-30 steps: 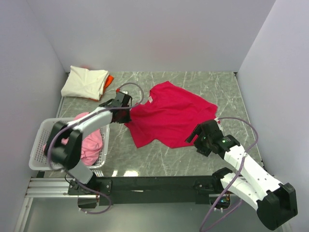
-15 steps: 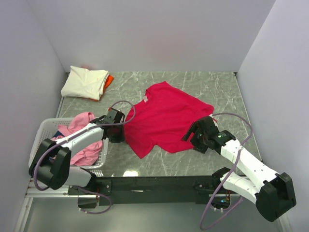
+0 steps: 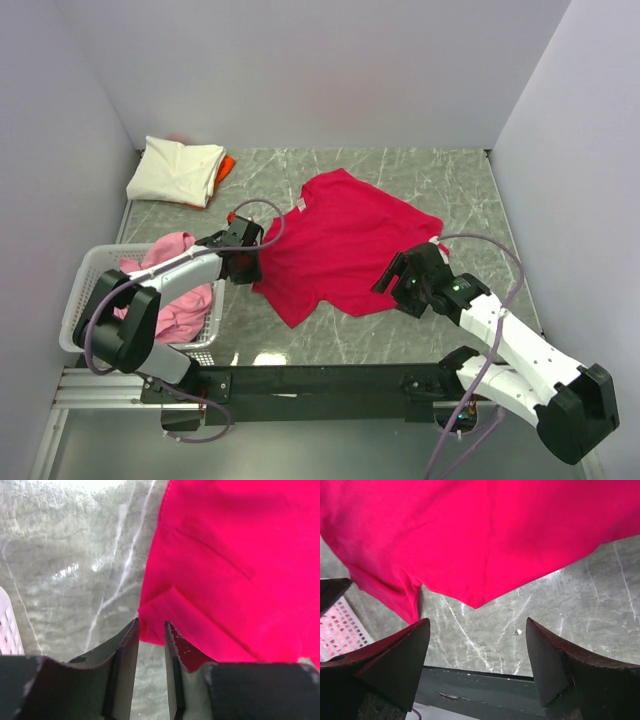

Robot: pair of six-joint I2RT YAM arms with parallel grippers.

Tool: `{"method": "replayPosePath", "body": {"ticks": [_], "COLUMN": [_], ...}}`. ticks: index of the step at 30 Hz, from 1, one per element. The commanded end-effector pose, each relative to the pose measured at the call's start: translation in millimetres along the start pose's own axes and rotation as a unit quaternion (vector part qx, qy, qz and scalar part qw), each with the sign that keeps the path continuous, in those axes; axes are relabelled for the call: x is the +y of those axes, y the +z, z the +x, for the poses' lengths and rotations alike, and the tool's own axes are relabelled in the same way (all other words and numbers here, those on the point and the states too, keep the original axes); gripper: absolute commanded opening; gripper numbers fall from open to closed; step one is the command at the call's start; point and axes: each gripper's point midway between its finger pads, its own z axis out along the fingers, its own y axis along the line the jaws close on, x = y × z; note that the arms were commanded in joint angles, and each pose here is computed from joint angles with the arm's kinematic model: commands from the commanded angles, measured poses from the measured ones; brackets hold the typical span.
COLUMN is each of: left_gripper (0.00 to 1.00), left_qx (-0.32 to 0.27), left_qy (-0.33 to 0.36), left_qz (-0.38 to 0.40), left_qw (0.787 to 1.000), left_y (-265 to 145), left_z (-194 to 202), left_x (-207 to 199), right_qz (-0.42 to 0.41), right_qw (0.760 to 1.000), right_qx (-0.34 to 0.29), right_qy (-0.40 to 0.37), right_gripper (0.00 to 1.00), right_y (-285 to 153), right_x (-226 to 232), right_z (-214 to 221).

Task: Fold and stack the t-shirts
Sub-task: Flatten the tshirt out

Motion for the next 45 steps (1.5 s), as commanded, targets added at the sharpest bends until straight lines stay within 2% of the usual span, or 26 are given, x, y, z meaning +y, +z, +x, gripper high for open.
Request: {"method": "replayPosePath", "body": {"ticks": [1,9,18,26,37,38,40,45], "left_gripper": [0.32,0.31,0.28,0.16,0.15,0.02,0.01,0.01], "left_qx": [-0.038,-0.045,-0.024,-0.041,-0.039,-0.041,-0.042,-0.088], "left_qy": [0.0,0.0,0.006,-0.005,-0.013,-0.014,-0.017,-0.047], "left_qz": [-0.004,-0.01,-0.018,-0.009,0.003,0.003,0.005,0.046], "left_qw": [0.999,0.999,1.0,0.999,0.999,0.999,0.999,0.994], "left_y": [1,7,18,1,-11,-13,-16,-53], "left_z": [-24,-29,-19,-29,-29,-30,-32,-69], "left_x": [-5,-6,-2,-7,-10,-10,-11,-28], "right_qz": [-0.005,0.0,0.0,-0.001,0.0,0.001,0.012,0.029], "right_qw": [1.0,1.0,0.999,1.0,1.0,0.999,0.999,0.993], "right_qx": [-0.02,-0.022,-0.025,-0.022,-0.023,-0.025,-0.03,-0.103], "right_qy": [0.009,0.016,0.021,0.019,0.019,0.022,0.026,0.039], "right_gripper": [0.83,0.83,0.83,0.83,0.83,0.83,0.83,0.83], "right_y": [-4,-5,-7,-6,-6,-6,-9,-29], "right_x": [-1,-9,-12,-11,-11,-11,-16,-26], "right_z": [-4,-1,0,1,0,-1,-1,-26]}}
